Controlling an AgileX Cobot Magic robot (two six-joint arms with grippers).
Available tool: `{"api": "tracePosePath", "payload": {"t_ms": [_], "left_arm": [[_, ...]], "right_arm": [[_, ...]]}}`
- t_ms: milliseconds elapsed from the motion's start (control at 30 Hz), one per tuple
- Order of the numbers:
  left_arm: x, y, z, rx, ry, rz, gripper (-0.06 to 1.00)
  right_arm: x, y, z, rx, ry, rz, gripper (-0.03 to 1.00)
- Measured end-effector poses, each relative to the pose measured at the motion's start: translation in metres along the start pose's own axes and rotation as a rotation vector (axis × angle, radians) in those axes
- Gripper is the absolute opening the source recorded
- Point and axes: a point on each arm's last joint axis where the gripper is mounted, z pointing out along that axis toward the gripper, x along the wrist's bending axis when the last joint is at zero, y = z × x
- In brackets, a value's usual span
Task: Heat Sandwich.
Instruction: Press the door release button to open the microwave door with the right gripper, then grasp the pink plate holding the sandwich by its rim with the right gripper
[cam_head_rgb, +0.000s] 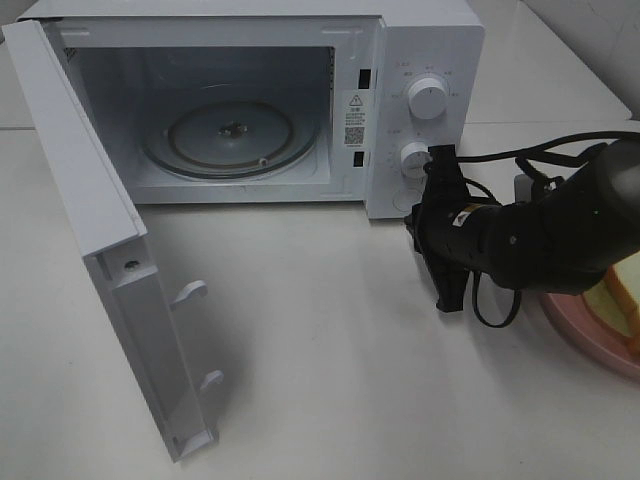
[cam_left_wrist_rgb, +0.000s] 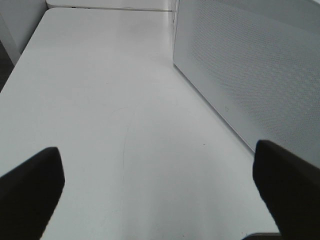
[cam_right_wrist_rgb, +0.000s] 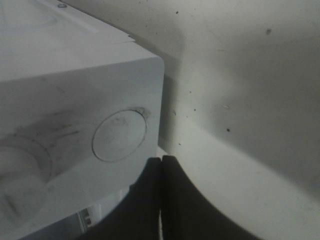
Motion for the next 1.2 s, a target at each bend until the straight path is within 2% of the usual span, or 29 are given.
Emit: {"api": "tracePosePath", "payload": {"t_ms": [100, 233, 367, 400, 500, 533, 567, 633, 667, 700, 733, 800, 833, 867, 900, 967, 1000, 1200], "left_arm": [[0.0, 0.0, 0.0, 0.0, 0.0, 0.0, 0.97], [0.0, 0.0, 0.0, 0.0, 0.0, 0.0, 0.97], [0.0, 0.0, 0.0, 0.0, 0.0, 0.0, 0.97], [0.0, 0.0, 0.0, 0.0, 0.0, 0.0, 0.97], [0.0, 0.0, 0.0, 0.0, 0.0, 0.0, 0.97], [0.0, 0.0, 0.0, 0.0, 0.0, 0.0, 0.97], [0.0, 0.0, 0.0, 0.0, 0.0, 0.0, 0.97], [0.0, 0.0, 0.0, 0.0, 0.0, 0.0, 0.97], [0.0, 0.0, 0.0, 0.0, 0.0, 0.0, 0.97], [0.0, 0.0, 0.0, 0.0, 0.0, 0.0, 0.97], [0.0, 0.0, 0.0, 0.0, 0.0, 0.0, 0.97], [0.0, 0.0, 0.0, 0.0, 0.0, 0.0, 0.97], [0.0, 0.0, 0.0, 0.0, 0.0, 0.0, 0.97], [0.0, 0.0, 0.0, 0.0, 0.0, 0.0, 0.97], [0.0, 0.0, 0.0, 0.0, 0.0, 0.0, 0.97], [0.0, 0.0, 0.0, 0.0, 0.0, 0.0, 0.97], [0.0, 0.0, 0.0, 0.0, 0.0, 0.0, 0.97], [0.0, 0.0, 0.0, 0.0, 0.0, 0.0, 0.97]], "right_arm": [[0.003, -0.001, -0.005, 0.018, -0.019, -0.039, 0.01], [0.007, -0.005, -0.017, 0.071, -0.087, -0.123, 0.01], [0.011, -0.009, -0.031, 0.144, -0.153, -0.325, 0.02], [0.011, -0.009, -0.031, 0.144, -0.153, -0.325, 0.02], [0.014, -0.011, -0.044, 0.202, -0.195, -0.512, 0.03], [0.015, -0.011, -0.049, 0.231, -0.21, -0.611, 0.03], [0.015, -0.011, -0.049, 0.231, -0.21, -0.611, 0.03], [0.014, -0.012, -0.055, 0.272, -0.237, -0.726, 0.04], [0.014, -0.012, -0.058, 0.297, -0.247, -0.796, 0.04], [0.015, -0.013, -0.064, 0.346, -0.254, -0.946, 0.05], [0.015, -0.013, -0.064, 0.346, -0.254, -0.946, 0.05], [0.014, -0.013, -0.069, 0.398, -0.262, -1.089, 0.05], [0.012, -0.013, -0.074, 0.461, -0.266, -1.248, 0.06], [0.012, -0.013, -0.074, 0.461, -0.266, -1.248, 0.06], [0.01, -0.014, -0.075, 0.488, -0.27, -1.306, 0.06], [0.008, -0.014, -0.08, 0.556, -0.273, -1.437, 0.07], [0.007, -0.013, -0.086, 0.615, -0.274, -1.546, 0.07], [0.014, -0.01, -0.101, 0.686, -0.29, -1.702, 0.1]]}}
